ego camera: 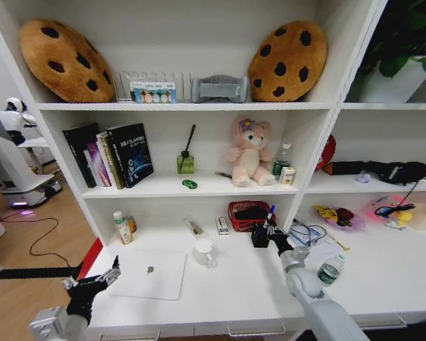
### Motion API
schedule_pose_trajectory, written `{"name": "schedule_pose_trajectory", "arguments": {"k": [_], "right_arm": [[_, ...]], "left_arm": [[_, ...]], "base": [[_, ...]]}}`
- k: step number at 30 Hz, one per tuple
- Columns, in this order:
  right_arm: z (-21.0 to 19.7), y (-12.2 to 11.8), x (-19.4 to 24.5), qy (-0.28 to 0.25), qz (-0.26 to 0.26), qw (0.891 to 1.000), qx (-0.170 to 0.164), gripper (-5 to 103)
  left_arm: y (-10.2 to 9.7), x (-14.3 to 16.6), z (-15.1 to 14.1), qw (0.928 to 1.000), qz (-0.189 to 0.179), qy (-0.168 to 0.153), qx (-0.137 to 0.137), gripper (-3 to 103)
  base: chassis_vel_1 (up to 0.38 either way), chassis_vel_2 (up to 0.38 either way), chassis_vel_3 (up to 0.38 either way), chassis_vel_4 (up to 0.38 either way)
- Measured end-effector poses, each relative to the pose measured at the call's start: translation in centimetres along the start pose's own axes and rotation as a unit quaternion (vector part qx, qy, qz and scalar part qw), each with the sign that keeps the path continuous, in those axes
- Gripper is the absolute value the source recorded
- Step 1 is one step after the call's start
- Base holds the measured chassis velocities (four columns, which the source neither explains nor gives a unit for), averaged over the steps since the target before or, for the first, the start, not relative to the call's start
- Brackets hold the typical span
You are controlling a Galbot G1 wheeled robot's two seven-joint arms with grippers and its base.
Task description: Organize the objects on the table.
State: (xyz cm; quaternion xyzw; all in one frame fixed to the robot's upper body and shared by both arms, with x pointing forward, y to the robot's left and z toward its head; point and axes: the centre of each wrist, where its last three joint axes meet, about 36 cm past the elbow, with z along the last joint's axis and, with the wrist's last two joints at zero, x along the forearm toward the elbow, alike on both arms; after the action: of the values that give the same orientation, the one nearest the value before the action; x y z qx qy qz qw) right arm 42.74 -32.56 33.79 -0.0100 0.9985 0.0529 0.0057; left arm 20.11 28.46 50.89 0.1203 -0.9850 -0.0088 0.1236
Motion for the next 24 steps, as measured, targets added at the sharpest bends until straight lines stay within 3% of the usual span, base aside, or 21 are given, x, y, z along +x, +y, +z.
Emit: {"name": "schedule_pose_trajectory", "arguments": {"k": [1,3,13,17,20,24], "right_arm": [[0.0,-0.1,0.0,0.000,0.000,1.000,0.001,7],[0.0,-0.2,0.1,0.001,0.001,1.000,0.003,11],[0.0,0.0,0.8,0.005,-0.003,1.000,0.006,54],[-0.1,0.0,1.1,0.004,-0.004,1.000,0.005,60],[-1.9,0.5,2.6,-0.005,-0.007,1.000,0.003,82],[-4.2,1.4,4.4,0.004,0.002,1.000,-0.001,91]], "left_arm": [[0.0,0.0,0.0,1.0000,0.000,0.000,0.000,100],[0.0,0.0,0.0,1.0000,0.000,0.000,0.000,100],[0.0,0.0,0.0,1.0000,0.000,0.000,0.000,100],[0.0,0.0,0.0,1.0000,0.000,0.000,0.000,100],[0.0,0.0,0.0,1.0000,0.000,0.000,0.000,100],[0.0,0.0,0.0,1.0000,0.000,0.000,0.000,100]], "base": [[0.000,0.000,0.000,0.000],[0.000,0.000,0.000,0.000],[0.000,0.000,0.000,0.000],[0.000,0.000,0.000,0.000],[0.000,0.000,0.000,0.000],[0.000,0.000,0.000,0.000]]}}
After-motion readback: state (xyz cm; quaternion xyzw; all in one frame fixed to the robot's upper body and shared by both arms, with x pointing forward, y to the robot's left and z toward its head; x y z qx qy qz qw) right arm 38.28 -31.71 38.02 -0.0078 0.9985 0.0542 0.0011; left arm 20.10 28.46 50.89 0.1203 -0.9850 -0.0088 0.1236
